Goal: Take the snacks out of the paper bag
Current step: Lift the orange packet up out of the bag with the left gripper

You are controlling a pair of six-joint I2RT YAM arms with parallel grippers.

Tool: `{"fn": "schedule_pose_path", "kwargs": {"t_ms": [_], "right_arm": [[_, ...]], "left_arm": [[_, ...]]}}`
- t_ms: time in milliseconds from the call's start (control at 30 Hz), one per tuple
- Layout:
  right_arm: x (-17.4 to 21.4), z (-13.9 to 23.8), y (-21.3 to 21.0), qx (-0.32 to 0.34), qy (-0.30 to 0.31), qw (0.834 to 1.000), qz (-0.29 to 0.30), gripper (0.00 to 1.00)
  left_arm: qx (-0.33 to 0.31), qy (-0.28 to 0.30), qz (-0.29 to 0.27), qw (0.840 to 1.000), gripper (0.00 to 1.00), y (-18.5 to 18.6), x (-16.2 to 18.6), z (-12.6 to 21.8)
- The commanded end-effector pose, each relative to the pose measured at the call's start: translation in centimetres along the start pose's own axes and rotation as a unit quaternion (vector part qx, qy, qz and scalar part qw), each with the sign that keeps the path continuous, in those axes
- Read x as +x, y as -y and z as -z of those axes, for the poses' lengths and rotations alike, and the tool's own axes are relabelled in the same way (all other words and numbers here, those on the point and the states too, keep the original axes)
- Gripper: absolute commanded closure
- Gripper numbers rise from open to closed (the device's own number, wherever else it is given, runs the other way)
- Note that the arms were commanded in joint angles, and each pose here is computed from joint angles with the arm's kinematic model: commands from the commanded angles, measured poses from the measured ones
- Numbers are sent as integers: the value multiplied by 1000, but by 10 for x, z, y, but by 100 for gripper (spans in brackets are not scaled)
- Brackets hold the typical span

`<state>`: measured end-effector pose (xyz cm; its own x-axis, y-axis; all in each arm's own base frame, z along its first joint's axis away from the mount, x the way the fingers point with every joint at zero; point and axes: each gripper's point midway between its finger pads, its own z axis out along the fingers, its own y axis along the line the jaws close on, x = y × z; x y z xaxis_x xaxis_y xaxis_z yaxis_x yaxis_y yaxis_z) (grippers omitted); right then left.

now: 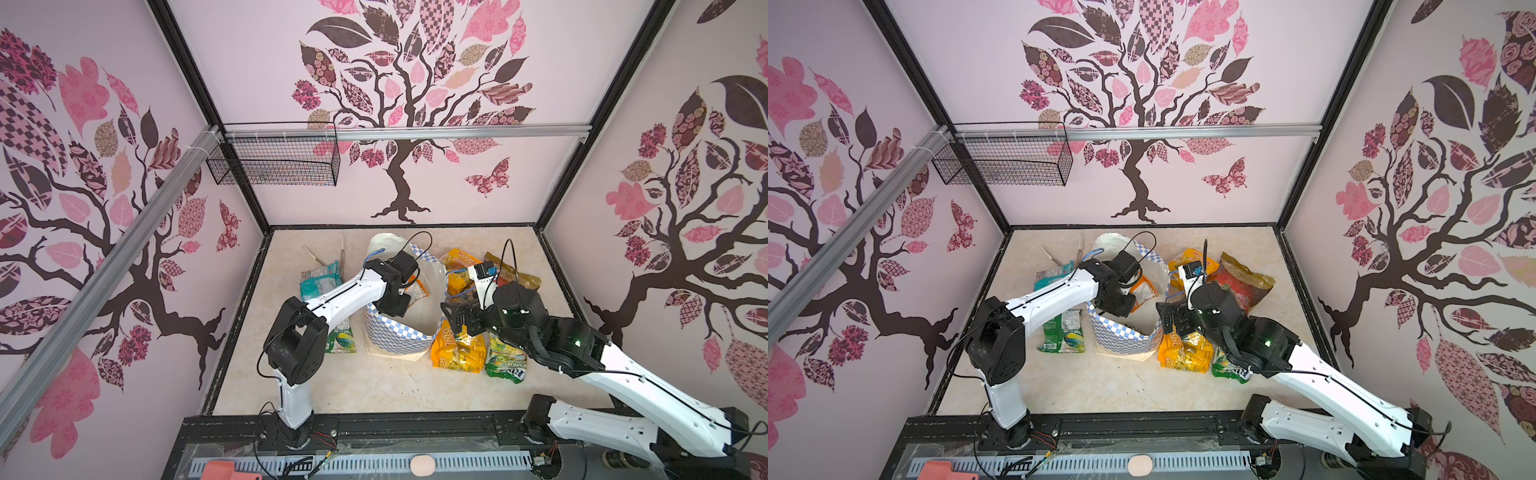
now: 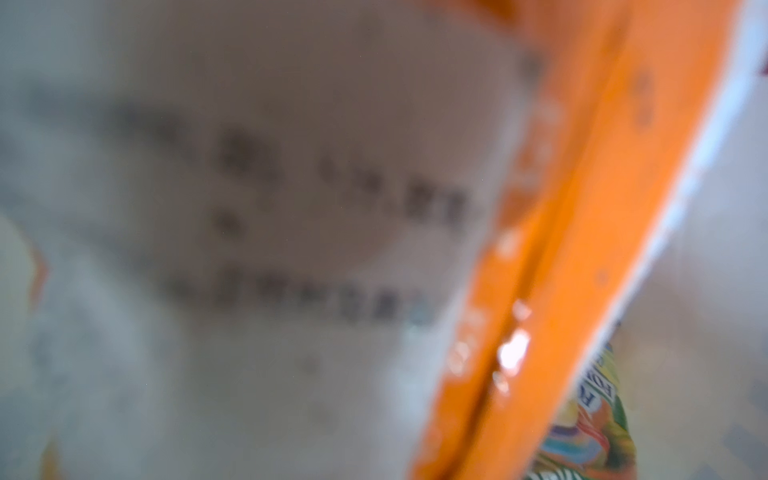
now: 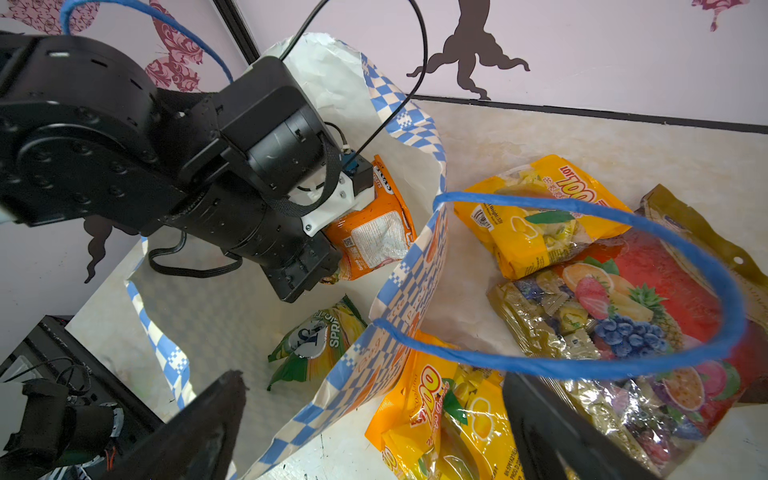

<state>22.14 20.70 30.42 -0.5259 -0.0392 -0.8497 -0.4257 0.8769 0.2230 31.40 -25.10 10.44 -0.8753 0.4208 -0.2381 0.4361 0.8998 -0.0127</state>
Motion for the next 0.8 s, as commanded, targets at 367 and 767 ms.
{"fn": "schedule_pose_path", "kwargs": {"t_ms": [367, 767], "right_arm": [[-6, -1, -4, -4, 4, 1000, -5, 0], [-5, -3, -4, -6, 3, 1000, -7, 0]], "left_arm": [[27, 143, -1, 989, 100, 7, -39, 100], [42, 220, -13, 974, 100, 10, -51, 146]]}}
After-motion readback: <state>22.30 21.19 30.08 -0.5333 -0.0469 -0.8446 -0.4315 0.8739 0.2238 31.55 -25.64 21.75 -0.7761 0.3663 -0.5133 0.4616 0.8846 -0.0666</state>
